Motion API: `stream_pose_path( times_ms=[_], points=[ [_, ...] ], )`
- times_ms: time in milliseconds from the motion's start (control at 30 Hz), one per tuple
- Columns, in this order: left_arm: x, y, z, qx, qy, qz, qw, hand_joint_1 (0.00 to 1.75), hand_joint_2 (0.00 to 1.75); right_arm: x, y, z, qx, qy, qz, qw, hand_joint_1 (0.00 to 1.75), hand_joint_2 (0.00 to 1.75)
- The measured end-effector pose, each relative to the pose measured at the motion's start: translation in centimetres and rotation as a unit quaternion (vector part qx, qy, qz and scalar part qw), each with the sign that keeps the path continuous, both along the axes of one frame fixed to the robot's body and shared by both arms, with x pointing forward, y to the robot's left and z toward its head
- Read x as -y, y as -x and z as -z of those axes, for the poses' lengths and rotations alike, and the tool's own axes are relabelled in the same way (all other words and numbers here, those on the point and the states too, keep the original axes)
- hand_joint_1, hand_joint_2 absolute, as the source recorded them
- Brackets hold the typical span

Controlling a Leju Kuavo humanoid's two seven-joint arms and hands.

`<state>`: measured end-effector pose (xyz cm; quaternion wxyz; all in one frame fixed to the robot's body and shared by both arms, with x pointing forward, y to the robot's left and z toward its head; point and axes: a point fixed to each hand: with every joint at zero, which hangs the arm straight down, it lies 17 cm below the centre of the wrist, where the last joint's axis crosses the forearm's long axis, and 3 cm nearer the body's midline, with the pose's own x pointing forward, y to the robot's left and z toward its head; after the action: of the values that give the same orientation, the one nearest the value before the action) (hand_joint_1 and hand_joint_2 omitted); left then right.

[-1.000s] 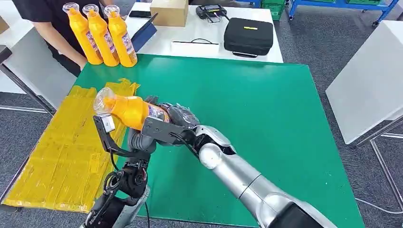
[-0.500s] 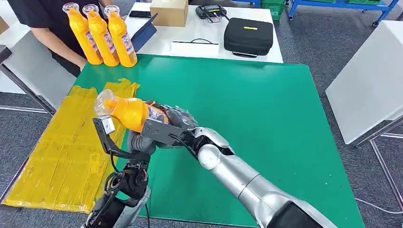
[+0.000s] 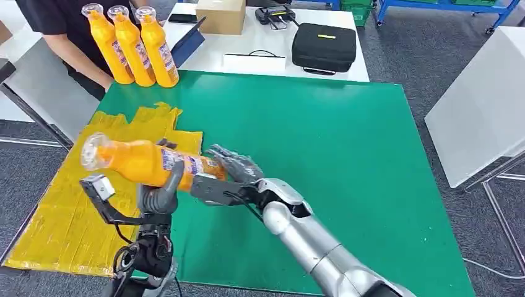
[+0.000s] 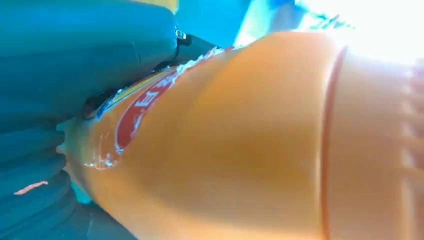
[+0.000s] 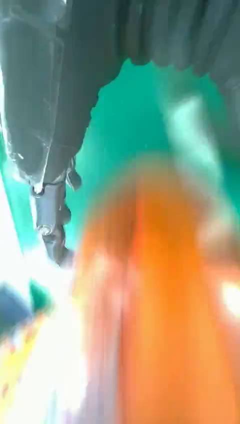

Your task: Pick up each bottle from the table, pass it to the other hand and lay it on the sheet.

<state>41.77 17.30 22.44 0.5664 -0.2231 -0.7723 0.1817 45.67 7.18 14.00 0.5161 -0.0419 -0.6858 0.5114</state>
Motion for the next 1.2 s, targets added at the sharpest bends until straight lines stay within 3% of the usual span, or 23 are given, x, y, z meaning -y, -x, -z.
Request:
stream_pose_path(
  times_ms=[233, 467, 633, 767, 867, 967, 1067, 1200],
  points=[
    [-4.7, 0.8, 0.8, -0.007, -0.001, -0.056, 0.998, 1.75, 1.75, 3.2, 0.0, -1.9, 0.017, -0.048, 0.02, 0.999, 0.0, 0.0],
    [-5.9, 1.1, 1.1, -0.011, 0.0, -0.071, 0.997, 1.75, 1.75, 4.7, 0.1, -3.6, 0.037, -0.072, 0.027, 0.996, 0.0, 0.0],
    [-6.4, 1.3, 1.8, -0.021, -0.011, -0.074, 0.997, 1.75, 1.75, 5.5, 1.8, -4.8, 0.057, -0.099, 0.025, 0.993, 0.0, 0.0],
    [-8.0, 1.5, 1.3, 0.004, -0.104, -0.133, 0.986, 1.75, 1.75, 6.6, 3.3, -5.7, 0.07, -0.114, 0.036, 0.99, 0.0, 0.0],
    [-10.0, 1.7, -0.1, 0.037, -0.276, -0.229, 0.933, 1.75, 1.75, 8.3, 4.3, -7.0, 0.081, -0.144, 0.05, 0.985, 0.0, 0.0],
    [-11.1, 2.1, -1.2, 0.069, -0.447, -0.301, 0.84, 1.75, 1.75, 10.2, 5.4, -8.2, 0.088, -0.168, 0.061, 0.98, 0.0, 0.0],
    [-10.6, 1.1, 0.7, 0.063, -0.572, -0.29, 0.765, 1.75, 1.75, 12.3, 6.3, -9.5, 0.092, -0.202, 0.071, 0.973, 0.0, 0.0],
    [-11.0, -0.9, 4.2, 0.039, -0.665, -0.263, 0.698, 1.75, 1.75, 14.6, 6.9, -10.8, 0.096, -0.227, 0.082, 0.966, 0.0, 0.0]
  ],
)
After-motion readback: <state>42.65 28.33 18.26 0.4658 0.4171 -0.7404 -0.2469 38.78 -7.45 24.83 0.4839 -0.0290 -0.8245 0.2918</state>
